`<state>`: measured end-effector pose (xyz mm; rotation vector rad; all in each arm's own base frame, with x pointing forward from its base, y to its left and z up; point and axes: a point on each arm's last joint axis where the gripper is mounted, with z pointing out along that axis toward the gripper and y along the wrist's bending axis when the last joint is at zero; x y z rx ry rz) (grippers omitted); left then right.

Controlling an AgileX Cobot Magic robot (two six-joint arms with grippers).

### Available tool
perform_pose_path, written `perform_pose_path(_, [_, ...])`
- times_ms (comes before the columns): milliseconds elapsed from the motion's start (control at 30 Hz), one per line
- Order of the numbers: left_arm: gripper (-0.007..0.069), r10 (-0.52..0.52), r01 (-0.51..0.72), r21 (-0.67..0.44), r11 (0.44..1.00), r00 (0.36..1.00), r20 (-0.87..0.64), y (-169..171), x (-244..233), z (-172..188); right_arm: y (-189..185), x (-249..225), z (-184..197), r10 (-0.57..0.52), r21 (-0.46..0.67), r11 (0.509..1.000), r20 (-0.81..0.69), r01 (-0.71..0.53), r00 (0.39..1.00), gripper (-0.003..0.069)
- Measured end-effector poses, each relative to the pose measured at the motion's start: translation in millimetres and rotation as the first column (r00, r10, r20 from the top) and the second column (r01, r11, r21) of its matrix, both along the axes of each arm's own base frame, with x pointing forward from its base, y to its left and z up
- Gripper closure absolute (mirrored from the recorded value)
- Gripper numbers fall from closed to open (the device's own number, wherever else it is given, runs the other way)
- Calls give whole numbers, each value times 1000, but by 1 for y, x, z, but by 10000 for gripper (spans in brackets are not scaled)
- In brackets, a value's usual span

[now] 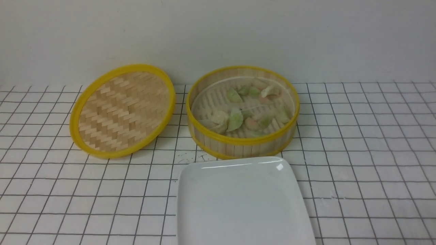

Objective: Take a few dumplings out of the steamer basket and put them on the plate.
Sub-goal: Use the left arm to grab a dumpling from the steamer

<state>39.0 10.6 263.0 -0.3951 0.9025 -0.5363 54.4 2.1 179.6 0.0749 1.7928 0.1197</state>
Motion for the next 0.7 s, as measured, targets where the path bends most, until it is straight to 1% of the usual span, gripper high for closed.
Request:
perform_pose_path(33, [631,-21,21,-26,999,1000,22,0,-1,13,0,0,0,0,0,1000,0,0,1000,675])
perform_pose_path(100, [631,-72,71,-54,996,997,-11,-3,0,34,0,0,0,0,14,1000,4,0,1000,675])
perform_pose_path(133, [631,-100,99,-38,994,994,-52,-6,2,55,1,0,2,-2,70,998,17,1,1000,675])
perform_pose_path(167, [631,-119,116,-30,993,986,-115,-8,7,65,2,1,2,-5,141,990,32,0,999,675])
perform_pose_path(200, [631,-128,131,2,991,972,-197,-11,13,79,3,1,5,-13,231,973,60,-1,998,675])
perform_pose_path(233, [631,-128,142,30,989,951,-283,-13,20,91,4,2,9,-25,304,953,96,-5,995,675])
perform_pose_path(267, [631,-122,146,50,988,940,-317,-14,24,100,4,2,12,-41,375,927,127,-10,991,675])
perform_pose_path(300, [631,-110,156,81,984,905,-410,-16,34,110,3,2,16,-58,444,896,156,-17,986,675])
perform_pose_path(333, [631,-92,176,109,978,841,-533,-18,48,115,2,2,20,-84,504,863,196,-27,977,675])
perform_pose_path(367, [631,-74,189,129,973,793,-604,-19,56,120,1,2,23,-101,545,838,215,-33,971,675])
perform_pose_path(400, [631,-51,224,158,962,711,-701,-22,71,126,0,2,26,-121,574,818,241,-40,963,675])
perform_pose_path(433, [631,-35,251,175,952,659,-751,-25,84,130,-1,2,28,-134,592,805,255,-44,958,675])
perform_pose_path(533, [631,28,384,206,900,420,-907,-37,118,120,-4,1,33,-171,613,788,306,-56,937,675])
perform_pose_path(567, [631,25,386,206,899,424,-905,-38,118,121,-4,1,33,-171,614,787,306,-56,937,675])
perform_pose_path(600, [631,53,465,206,861,321,-945,-47,138,110,-6,1,36,-194,627,777,333,-63,923,675])
perform_pose_path(633, [631,72,511,205,835,268,-961,-54,151,102,-7,1,37,-205,638,767,341,-66,917,675])
perform_pose_path(667, [631,94,553,214,805,237,-967,-60,161,95,-7,0,38,-211,649,758,343,-68,915,675])
perform_pose_path(700, [631,129,628,216,747,182,-975,-72,179,81,-5,0,43,-188,662,746,321,-78,928,675])
